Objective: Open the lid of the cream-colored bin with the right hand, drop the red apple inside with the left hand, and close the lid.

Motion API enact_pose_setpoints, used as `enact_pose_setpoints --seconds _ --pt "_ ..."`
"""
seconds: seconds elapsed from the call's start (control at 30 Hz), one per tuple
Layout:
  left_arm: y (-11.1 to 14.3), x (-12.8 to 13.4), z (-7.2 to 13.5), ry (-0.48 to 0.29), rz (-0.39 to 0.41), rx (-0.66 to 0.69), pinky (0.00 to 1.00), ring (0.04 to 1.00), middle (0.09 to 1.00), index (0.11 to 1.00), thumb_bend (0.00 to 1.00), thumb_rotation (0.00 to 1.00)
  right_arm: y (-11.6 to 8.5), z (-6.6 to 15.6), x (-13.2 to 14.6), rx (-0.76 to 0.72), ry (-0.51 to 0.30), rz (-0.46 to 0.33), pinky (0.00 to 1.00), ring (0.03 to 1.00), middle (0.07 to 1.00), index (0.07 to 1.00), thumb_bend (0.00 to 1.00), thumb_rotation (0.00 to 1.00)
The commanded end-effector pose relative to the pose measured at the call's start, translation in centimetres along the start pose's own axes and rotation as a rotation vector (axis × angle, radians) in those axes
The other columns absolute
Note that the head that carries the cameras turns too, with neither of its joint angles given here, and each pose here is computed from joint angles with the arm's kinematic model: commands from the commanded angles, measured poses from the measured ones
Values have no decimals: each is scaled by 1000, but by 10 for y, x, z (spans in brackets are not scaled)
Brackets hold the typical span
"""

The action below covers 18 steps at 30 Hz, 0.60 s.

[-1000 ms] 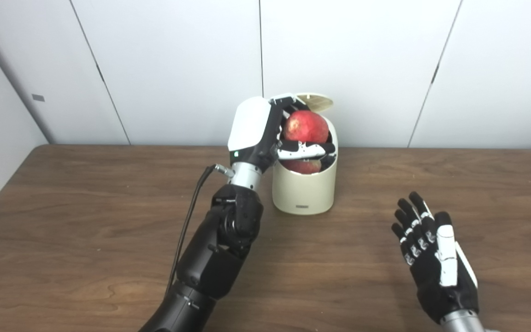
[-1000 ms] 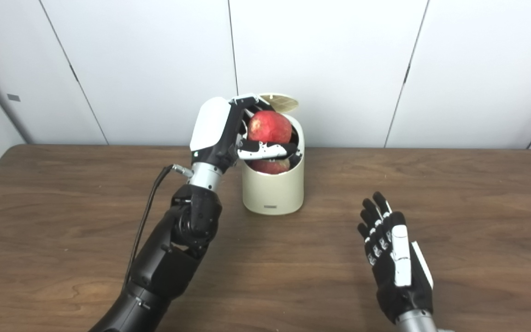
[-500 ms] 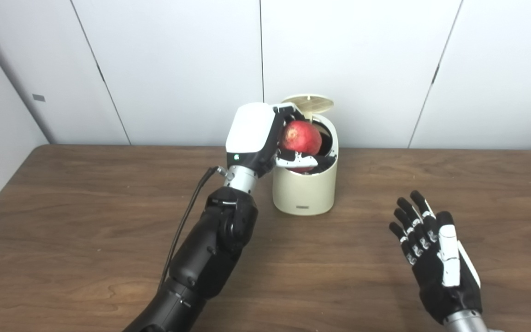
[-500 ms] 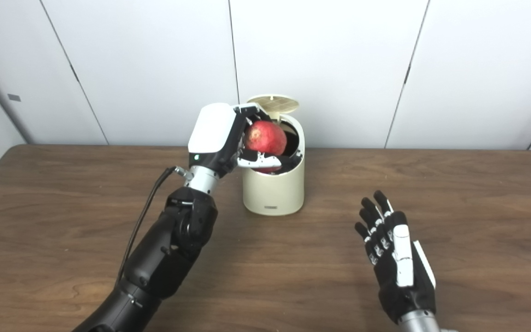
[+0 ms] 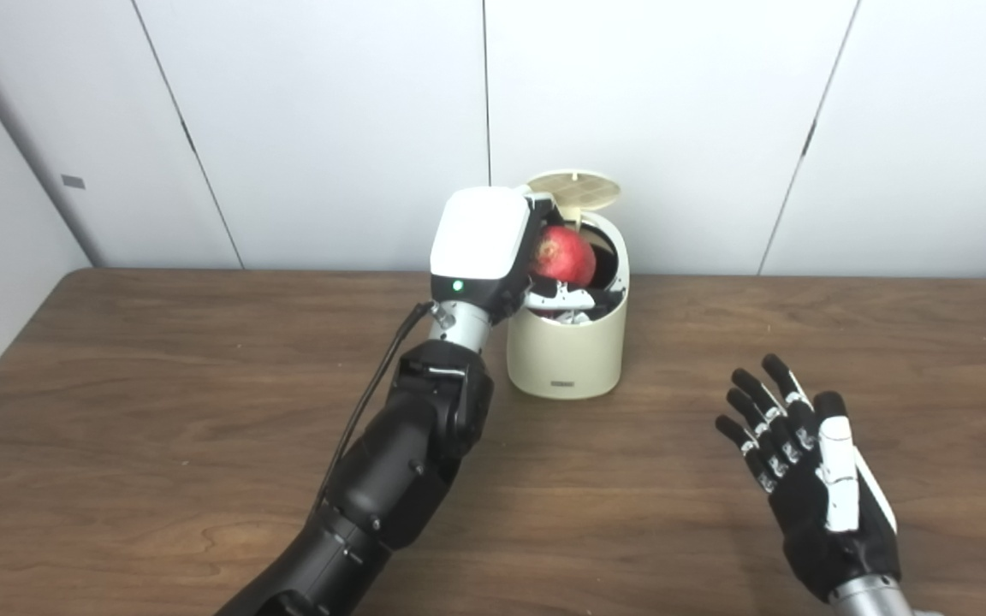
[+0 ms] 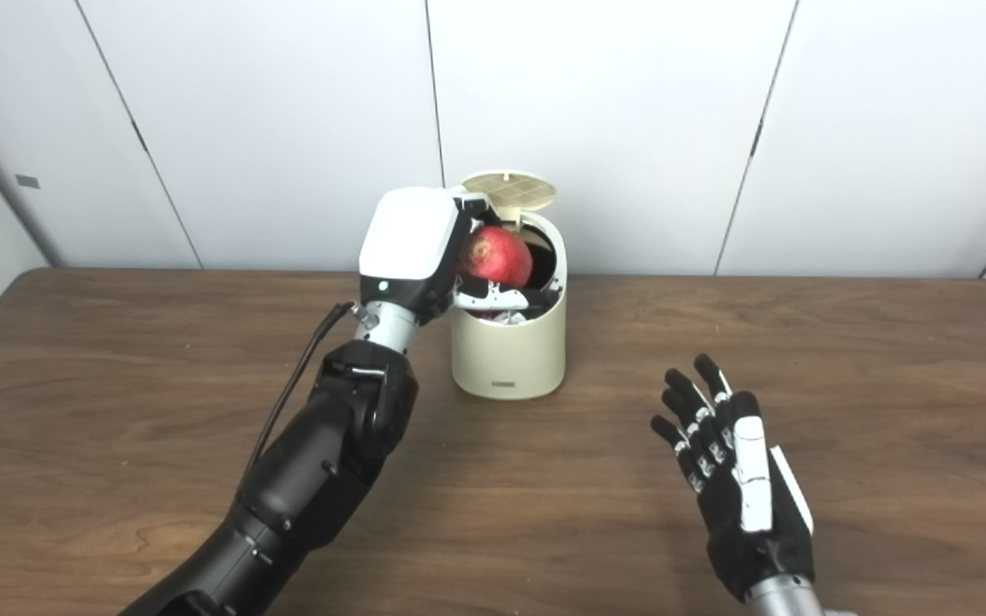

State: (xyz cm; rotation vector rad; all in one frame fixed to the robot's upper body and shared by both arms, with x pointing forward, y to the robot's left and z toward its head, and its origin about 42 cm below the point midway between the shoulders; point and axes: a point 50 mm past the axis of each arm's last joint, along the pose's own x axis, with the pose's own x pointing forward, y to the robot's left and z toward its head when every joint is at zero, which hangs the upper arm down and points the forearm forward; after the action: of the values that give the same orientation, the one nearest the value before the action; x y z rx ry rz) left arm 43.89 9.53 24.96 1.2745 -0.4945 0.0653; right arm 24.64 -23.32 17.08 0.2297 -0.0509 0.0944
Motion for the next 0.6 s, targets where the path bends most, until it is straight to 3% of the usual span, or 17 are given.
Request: enact_pose_setpoints --seconds 0.0,0.07,0.1,0.17,0.3,0.57 --pt "13 13 2 -2 9 37 552 663 682 495 524 59 5 15 1 -6 -67 33 870 928 899 960 519 946" --pt "13 13 2 7 -7 43 553 667 685 495 524 60 5 16 1 -11 -68 36 865 923 892 956 515 946" --pt "13 13 1 11 -13 46 555 676 696 594 748 61 5 16 1 -13 -70 38 857 917 883 953 516 946" --pt "13 13 1 15 -23 48 561 685 711 661 872 62 5 16 1 -10 -72 41 856 913 877 951 513 947" --pt "15 12 0 21 -48 25 616 736 756 717 906 61 5 16 1 -14 -70 34 844 905 870 943 506 942" --pt "13 11 2 28 -66 10 641 760 778 719 929 91 5 15 2 -22 -78 33 835 894 860 931 492 936"
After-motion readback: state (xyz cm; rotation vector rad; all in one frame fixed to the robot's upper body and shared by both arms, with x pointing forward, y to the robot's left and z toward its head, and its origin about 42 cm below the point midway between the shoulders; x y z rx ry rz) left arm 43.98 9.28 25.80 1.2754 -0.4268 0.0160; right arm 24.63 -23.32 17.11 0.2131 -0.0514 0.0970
